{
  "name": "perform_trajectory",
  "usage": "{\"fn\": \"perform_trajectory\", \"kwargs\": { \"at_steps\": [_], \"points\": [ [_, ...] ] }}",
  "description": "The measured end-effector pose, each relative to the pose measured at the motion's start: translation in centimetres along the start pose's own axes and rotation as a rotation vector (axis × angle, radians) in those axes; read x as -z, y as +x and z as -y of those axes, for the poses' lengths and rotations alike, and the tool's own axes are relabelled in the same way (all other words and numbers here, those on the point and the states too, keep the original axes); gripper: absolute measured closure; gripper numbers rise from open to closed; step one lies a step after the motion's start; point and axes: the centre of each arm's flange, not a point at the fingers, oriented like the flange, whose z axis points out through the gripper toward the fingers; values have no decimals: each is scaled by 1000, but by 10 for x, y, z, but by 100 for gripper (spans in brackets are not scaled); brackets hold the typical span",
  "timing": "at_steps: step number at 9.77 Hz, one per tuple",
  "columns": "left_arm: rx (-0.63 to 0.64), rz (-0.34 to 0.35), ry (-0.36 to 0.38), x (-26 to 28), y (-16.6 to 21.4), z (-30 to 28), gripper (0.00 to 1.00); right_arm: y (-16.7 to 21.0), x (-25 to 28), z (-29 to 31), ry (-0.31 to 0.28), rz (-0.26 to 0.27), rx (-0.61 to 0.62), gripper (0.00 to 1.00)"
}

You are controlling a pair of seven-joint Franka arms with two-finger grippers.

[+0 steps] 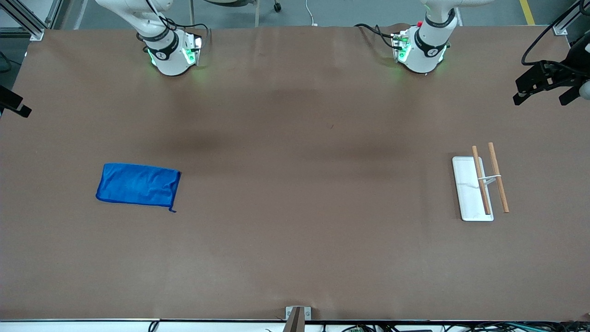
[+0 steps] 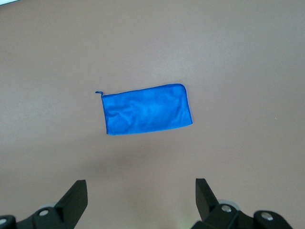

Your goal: Right arm passes towel to left arm to hang

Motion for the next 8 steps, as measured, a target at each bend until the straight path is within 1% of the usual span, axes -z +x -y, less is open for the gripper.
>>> {"fn": "perform_trajectory", "kwargs": {
  "at_steps": [6, 8],
  "points": [
    [-2, 5, 0, -3, 1, -1, 0, 1, -2, 0, -1, 6, 2, 0],
    [-2, 8, 0, -4, 2, -1, 1, 11, -20, 3, -5, 35, 12, 0]
  ]
}}
